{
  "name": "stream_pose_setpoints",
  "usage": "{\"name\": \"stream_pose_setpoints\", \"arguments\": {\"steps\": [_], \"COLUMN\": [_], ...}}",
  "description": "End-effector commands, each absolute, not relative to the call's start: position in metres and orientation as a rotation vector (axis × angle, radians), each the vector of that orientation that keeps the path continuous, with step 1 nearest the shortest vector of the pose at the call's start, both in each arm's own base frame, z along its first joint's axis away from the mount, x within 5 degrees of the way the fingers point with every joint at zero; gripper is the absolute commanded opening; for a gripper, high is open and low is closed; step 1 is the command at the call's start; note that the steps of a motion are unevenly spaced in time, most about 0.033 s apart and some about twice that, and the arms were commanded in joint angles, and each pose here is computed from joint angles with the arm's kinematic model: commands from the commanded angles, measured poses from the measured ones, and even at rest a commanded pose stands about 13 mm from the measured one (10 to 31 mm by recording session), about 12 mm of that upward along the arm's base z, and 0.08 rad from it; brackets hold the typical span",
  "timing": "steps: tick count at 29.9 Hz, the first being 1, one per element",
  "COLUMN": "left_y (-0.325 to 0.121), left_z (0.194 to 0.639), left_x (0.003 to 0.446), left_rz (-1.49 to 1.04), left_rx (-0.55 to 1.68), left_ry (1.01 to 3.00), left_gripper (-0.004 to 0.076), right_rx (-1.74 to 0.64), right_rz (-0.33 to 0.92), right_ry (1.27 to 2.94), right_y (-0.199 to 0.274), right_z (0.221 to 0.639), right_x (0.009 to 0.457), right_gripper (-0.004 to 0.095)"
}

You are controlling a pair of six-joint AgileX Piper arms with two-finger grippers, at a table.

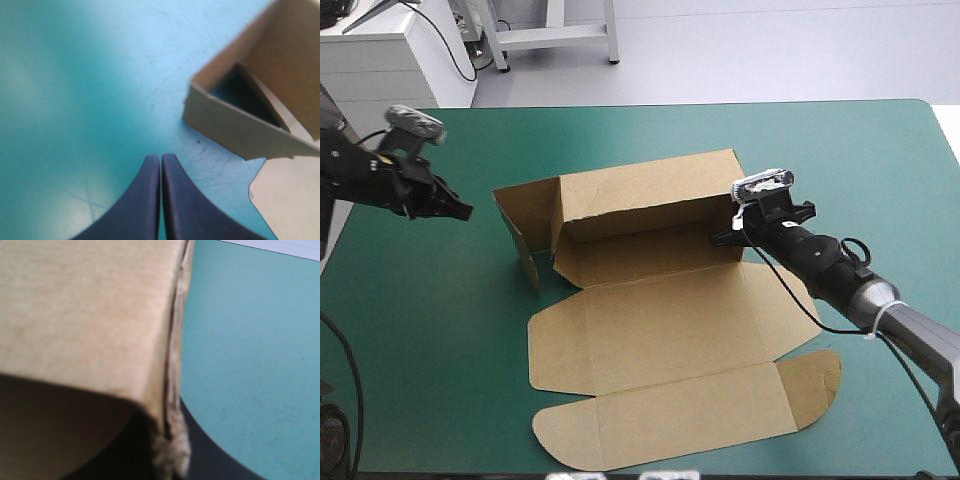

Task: Fold the box

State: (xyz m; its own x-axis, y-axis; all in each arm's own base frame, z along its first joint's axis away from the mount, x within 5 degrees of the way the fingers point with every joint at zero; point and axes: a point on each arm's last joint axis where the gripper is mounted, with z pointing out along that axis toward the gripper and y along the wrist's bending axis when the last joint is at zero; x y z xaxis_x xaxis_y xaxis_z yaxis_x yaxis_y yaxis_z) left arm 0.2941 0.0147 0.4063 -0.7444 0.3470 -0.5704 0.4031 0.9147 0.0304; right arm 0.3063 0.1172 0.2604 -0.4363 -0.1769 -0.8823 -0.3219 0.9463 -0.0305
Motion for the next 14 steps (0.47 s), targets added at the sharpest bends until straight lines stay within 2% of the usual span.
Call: {"name": "stream_pose_setpoints", "arguments": {"steps": [1,5,14], "left_y": [0.047,0.074,0.078], "left_z": [0.43,0.418,0.384], "left_x": [0.283,0.282,0.285], "left_rz": [-0.202,-0.326,-0.38], "left_rx": [0.213,-0.015,-0.087], "left_ry": [2.372,2.329,2.366], "left_gripper": [-0.0008,-0.0008,-0.0008], "right_rx": [-0.369,-0.368,-0.332], "right_rz": [0.182,0.183,0.24], "right_ry": [1.971,1.972,1.972], "right_y": [0.117,0.117,0.117], "right_z": [0.281,0.281,0.287], "right_x": [0.306,0.306,0.308], "right_gripper": [-0.0019,-0.0019,-0.0019]}}
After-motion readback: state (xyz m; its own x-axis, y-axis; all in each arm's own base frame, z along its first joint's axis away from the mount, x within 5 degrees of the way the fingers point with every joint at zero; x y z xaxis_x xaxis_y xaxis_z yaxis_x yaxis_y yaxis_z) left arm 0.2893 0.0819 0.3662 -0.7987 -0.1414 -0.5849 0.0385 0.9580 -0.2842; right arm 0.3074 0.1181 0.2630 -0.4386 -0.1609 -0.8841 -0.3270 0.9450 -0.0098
